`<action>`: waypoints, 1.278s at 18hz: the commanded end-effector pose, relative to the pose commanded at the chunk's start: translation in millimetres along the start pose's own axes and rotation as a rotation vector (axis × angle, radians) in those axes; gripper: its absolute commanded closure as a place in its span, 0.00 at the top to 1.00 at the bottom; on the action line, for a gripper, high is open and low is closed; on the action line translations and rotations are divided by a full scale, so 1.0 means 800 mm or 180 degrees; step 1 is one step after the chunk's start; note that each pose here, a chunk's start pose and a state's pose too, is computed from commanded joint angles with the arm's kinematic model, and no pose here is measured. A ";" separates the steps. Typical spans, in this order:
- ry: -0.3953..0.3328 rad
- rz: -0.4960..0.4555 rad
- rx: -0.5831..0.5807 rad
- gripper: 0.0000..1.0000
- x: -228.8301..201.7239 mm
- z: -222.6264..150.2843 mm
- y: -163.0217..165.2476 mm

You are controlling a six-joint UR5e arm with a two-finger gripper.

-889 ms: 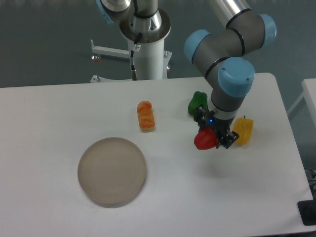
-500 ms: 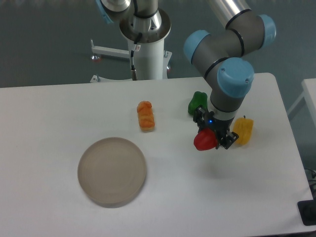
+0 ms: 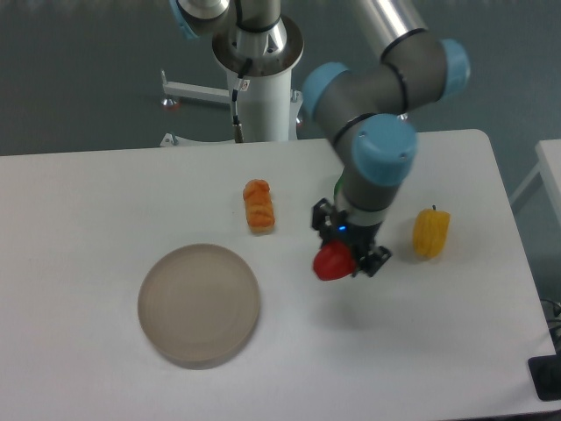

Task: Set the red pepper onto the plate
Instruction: 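Carry the held red pepper with the gripper over to the plate, then lower the red pepper onto the plate and open the gripper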

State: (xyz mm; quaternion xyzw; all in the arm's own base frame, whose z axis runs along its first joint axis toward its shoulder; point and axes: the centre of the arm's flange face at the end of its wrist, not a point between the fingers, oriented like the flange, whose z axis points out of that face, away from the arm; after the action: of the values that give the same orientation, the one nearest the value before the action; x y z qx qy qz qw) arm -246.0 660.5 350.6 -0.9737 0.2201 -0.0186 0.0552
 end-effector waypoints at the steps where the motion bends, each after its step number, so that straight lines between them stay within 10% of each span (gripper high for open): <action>1: 0.0001 -0.0029 0.0004 0.44 0.015 0.009 -0.015; 11: 0.0037 -0.0123 0.0011 0.45 0.130 0.115 -0.099; 15: 0.0101 -0.0082 -0.0055 0.71 0.140 0.140 -0.107; 16: 0.0098 -0.0082 -0.0059 0.96 0.140 0.140 -0.107; 23: -0.0112 -0.0203 0.0112 1.00 0.117 0.081 -0.110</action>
State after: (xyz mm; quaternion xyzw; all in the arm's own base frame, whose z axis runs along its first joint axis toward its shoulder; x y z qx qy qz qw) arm -120.5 705.5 297.1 -0.9793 0.1876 -0.0071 0.0756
